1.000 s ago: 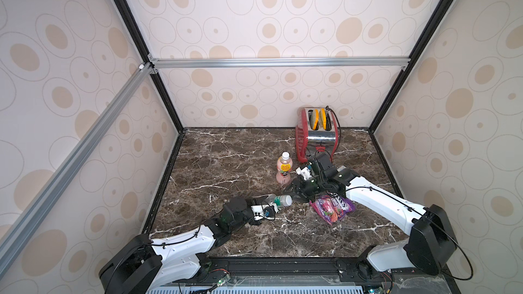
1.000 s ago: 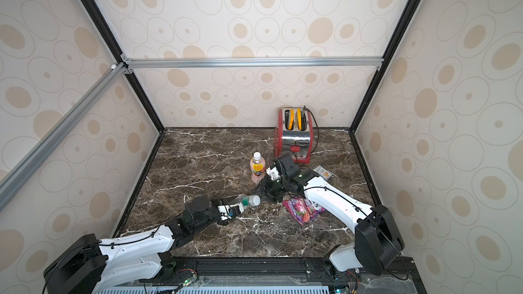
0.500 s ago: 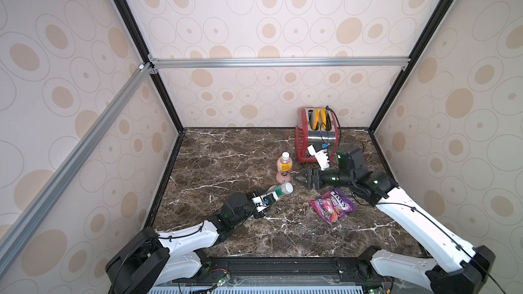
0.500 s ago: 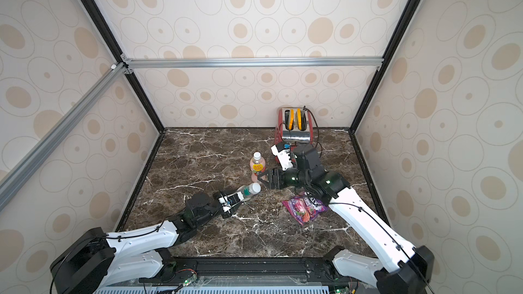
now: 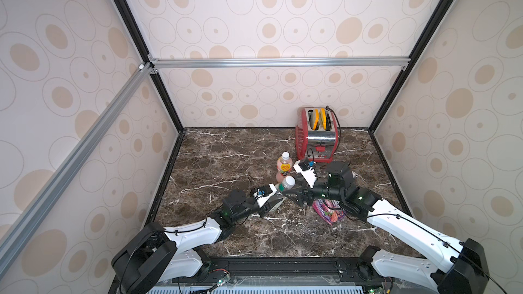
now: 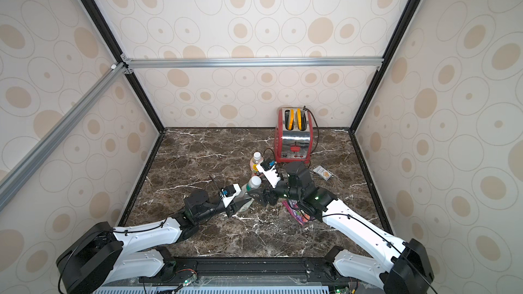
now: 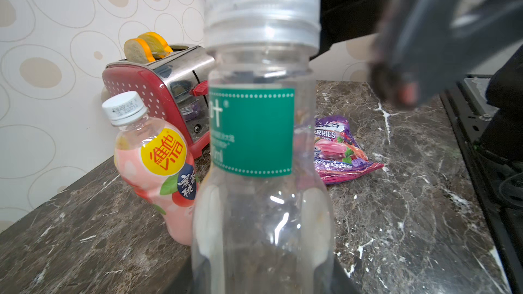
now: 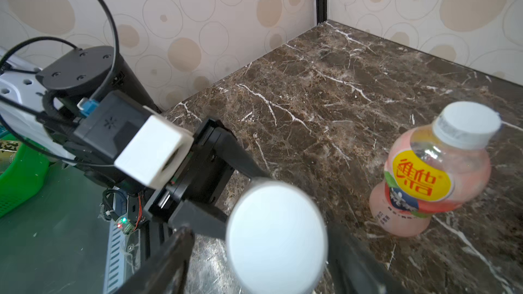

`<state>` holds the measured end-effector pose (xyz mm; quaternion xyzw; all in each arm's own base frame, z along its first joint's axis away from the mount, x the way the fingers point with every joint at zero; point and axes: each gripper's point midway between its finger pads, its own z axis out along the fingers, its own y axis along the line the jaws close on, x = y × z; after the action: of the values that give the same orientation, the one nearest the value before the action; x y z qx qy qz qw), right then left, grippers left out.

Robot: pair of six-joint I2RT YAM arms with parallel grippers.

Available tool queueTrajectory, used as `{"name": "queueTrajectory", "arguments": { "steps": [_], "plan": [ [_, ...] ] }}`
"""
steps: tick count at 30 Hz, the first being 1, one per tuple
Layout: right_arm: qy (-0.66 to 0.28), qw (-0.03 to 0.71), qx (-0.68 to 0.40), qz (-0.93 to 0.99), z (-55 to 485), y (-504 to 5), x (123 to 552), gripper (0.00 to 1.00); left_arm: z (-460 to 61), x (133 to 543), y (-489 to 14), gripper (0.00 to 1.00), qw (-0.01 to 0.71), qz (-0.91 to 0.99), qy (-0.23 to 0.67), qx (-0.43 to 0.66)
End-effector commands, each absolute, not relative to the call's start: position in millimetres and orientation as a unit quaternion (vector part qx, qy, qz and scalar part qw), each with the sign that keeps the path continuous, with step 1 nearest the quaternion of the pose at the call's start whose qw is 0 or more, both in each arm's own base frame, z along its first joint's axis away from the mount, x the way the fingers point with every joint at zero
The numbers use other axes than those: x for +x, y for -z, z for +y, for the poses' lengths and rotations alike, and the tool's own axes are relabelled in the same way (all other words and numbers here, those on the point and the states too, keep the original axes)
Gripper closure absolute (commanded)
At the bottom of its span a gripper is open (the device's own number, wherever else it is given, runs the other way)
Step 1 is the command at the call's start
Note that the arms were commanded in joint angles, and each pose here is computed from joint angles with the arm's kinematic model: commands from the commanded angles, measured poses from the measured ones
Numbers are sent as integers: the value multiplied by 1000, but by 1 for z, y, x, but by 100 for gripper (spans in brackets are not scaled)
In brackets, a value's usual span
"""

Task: Screw on the bottle caps
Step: Place the plastic bottle at the center of the board.

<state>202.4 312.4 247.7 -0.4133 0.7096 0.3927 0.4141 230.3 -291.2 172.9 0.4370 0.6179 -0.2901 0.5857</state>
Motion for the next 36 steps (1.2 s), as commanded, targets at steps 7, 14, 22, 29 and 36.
{"name": "queueTrajectory", "arguments": {
  "steps": [7, 14, 22, 29, 36],
  "plan": [
    [-398, 446, -418, 684, 328, -246, 210, 55, -301, 227, -190, 60, 600, 589, 318, 438],
    [-328, 455, -443, 699, 314, -227, 217, 77, -283, 239, -167, 1, 598, 634, 267, 412],
    [-230, 458, -449, 732, 306, -206, 243, 80, -238, 249, -160, 1, 601, 695, 184, 349],
    [-188, 427, -434, 771, 310, -188, 259, 80, -192, 269, -160, 1, 618, 735, 100, 261],
    [-184, 416, -407, 792, 308, -181, 263, 66, -184, 276, -159, 1, 617, 743, 83, 244]
  ]
}}
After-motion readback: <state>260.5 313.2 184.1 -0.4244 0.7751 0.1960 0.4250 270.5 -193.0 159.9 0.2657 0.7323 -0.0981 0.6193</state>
